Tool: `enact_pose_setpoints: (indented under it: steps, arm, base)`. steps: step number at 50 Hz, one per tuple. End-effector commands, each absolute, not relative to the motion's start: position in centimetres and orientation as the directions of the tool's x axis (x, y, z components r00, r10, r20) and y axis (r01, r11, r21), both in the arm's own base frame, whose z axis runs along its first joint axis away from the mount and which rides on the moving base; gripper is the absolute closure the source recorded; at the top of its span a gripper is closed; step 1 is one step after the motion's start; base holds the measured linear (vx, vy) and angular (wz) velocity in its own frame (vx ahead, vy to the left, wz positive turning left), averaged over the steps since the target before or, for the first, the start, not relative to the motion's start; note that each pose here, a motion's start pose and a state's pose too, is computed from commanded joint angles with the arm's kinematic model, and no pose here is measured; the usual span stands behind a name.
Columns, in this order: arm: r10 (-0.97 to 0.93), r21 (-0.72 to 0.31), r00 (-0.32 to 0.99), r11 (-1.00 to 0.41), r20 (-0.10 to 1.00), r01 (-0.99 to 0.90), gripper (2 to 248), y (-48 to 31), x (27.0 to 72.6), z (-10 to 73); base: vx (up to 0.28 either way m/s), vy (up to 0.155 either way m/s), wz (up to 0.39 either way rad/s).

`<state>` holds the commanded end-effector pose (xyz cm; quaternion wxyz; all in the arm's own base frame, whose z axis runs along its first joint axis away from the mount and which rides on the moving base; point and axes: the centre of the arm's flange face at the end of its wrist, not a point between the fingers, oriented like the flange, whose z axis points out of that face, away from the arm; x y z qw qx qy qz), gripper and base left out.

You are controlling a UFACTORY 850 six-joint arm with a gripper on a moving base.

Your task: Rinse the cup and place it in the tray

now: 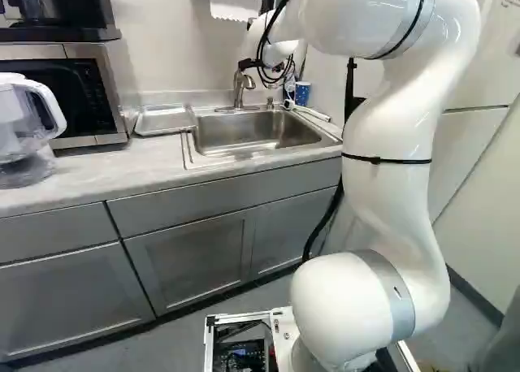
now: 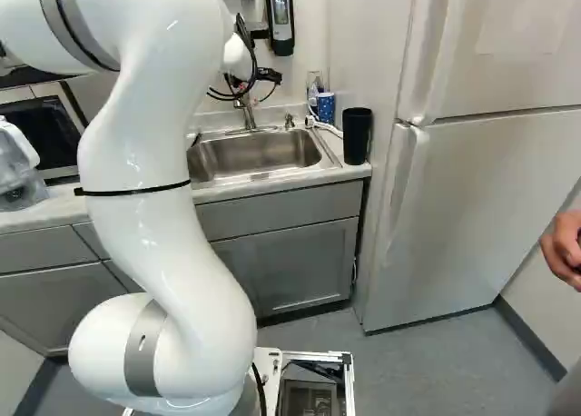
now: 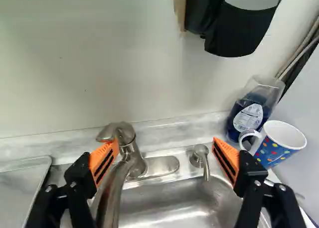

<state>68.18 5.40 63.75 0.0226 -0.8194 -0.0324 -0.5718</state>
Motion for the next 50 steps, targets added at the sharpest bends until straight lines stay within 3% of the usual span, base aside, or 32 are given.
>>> enact_pose_setpoints:
  steps: [50]
  arm:
    - [0.019, 0.0, 0.246, -0.997, 0.969, 0.079, 3, 5.43, 68.47, 64.64]
  base:
    - [0.0, 0.0, 0.0]
